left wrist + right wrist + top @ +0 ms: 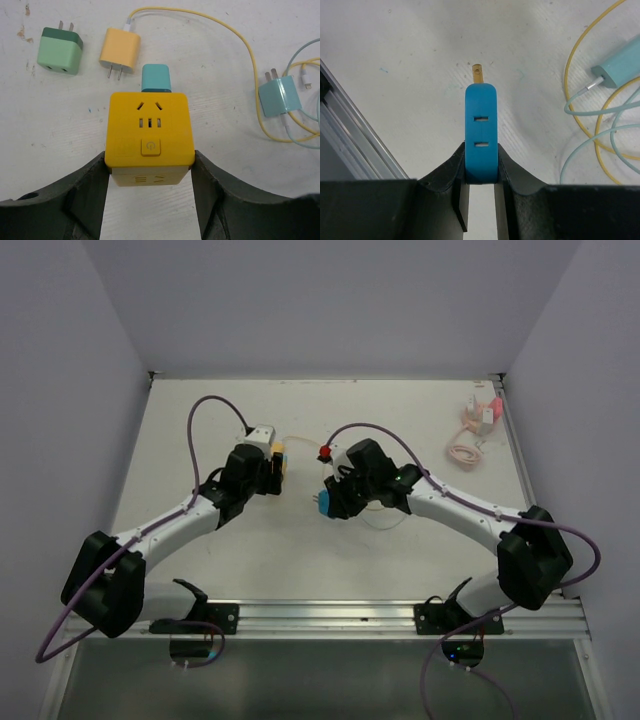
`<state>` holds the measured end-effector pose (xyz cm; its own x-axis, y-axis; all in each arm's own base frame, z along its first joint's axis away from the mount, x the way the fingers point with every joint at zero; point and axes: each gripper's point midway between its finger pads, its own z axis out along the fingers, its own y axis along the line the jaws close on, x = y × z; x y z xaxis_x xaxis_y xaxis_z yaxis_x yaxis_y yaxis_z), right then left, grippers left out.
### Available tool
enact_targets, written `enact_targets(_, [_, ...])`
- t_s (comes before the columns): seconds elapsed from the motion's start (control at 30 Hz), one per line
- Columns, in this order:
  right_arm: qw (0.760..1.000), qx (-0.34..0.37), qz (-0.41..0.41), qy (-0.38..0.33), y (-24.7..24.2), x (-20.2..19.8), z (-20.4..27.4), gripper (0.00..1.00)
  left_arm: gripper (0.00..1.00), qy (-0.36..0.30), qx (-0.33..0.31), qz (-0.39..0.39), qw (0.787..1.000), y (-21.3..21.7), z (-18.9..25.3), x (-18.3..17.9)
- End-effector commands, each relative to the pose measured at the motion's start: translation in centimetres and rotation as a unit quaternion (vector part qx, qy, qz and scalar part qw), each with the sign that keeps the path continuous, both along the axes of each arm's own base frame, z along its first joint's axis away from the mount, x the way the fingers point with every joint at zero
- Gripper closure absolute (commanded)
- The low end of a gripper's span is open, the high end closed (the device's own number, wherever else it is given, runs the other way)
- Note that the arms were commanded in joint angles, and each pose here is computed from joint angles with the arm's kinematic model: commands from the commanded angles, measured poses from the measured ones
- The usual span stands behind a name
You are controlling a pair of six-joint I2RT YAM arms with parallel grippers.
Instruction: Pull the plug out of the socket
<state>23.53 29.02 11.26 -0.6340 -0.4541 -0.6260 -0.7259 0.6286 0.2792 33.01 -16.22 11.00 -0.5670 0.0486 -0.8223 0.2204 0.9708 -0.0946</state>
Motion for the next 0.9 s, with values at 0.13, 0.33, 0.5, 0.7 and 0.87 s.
enact_targets(0.13, [0.998,0.009,-0.051,-0.026,-2.0,1.0,2.1,1.0,1.0,-0.078,-0.037,-0.036,0.996,-1.5,5.5,1.5])
enact_targets(0.33, [0.979,0.071,-0.189,0.0,-5.2,5.7,2.7,1.0,1.0,-0.095,-0.07,-0.134,0.984,-4.1,7.3,-0.4])
enact_targets(0.5, [0.957,0.092,-0.275,0.019,-7.1,8.5,2.2,1.0,1.0,-0.108,-0.108,-0.223,0.963,-6.3,8.8,-2.9])
enact_targets(0.7, [0.924,0.121,-0.36,0.049,-8.5,11.6,0.4,1.0,1.0,-0.121,-0.129,-0.271,0.946,-7.2,10.8,-4.7])
enact_targets(0.87, [0.918,0.117,-0.367,0.097,-7.6,12.5,-2.6,0.91,1.0,-0.122,-0.142,-0.287,0.939,-7.6,11.3,-5.4])
